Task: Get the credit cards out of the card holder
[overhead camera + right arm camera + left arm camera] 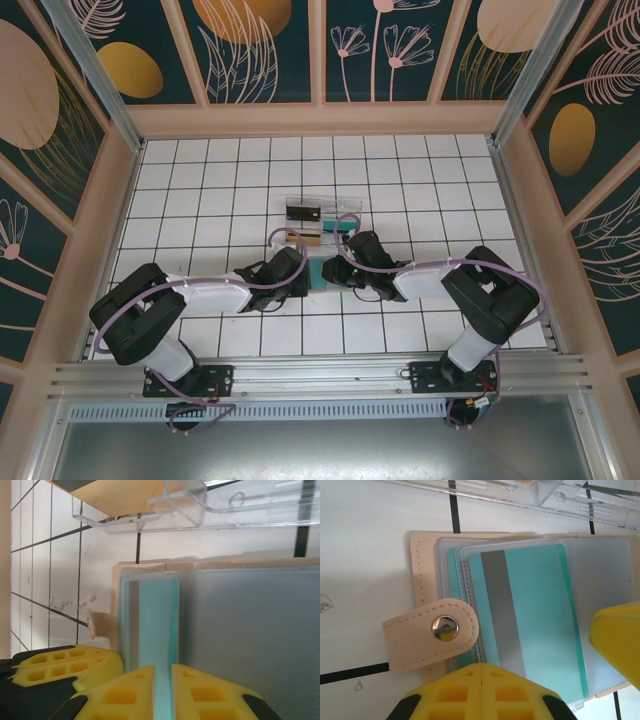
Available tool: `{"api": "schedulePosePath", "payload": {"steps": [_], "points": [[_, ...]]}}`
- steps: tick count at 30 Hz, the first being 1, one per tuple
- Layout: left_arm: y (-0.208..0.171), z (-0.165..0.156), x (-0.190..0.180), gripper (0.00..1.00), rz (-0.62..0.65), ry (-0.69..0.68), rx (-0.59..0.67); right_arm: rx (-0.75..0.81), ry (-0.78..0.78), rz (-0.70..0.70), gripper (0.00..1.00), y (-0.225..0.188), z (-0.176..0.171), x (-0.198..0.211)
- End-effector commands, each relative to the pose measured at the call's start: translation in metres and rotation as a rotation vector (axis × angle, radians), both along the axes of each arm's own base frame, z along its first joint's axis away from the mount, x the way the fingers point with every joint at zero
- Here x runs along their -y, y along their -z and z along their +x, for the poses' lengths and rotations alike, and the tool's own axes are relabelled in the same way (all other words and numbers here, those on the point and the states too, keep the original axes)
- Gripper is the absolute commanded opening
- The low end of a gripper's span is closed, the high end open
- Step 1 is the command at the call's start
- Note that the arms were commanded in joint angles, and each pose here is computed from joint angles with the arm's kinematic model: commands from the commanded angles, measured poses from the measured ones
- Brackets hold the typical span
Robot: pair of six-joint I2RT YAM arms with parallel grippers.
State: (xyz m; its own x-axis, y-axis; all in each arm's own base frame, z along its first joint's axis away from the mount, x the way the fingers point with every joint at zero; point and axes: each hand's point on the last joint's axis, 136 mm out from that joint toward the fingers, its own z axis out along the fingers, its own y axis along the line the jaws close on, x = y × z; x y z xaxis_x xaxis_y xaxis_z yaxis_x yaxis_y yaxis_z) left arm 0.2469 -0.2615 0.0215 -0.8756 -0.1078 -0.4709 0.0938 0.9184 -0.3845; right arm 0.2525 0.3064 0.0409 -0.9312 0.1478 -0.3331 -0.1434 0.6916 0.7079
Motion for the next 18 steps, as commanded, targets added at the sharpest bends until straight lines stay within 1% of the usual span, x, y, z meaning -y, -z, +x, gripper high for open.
{"api": "schedulePosePath", "payload": {"steps": [1,12,18], "points": [[0.0170,-0.0086,-0.0103,0.03,0.055,-0.002,-0.038,-0.008,-0.005,0.029,0.17,-0.0006,0.0028,-0.0052],[0.0165,-0.0086,-0.0102,0.03,0.053,-0.002,-0.036,-0.019,0.003,0.008,0.17,0.0050,0.0015,-0.0012],[0.0168,-0.0086,-0.0091,0.03,0.050,0.001,-0.038,-0.032,-0.015,0.038,0.17,0.0053,-0.0010,-0.0060]]}}
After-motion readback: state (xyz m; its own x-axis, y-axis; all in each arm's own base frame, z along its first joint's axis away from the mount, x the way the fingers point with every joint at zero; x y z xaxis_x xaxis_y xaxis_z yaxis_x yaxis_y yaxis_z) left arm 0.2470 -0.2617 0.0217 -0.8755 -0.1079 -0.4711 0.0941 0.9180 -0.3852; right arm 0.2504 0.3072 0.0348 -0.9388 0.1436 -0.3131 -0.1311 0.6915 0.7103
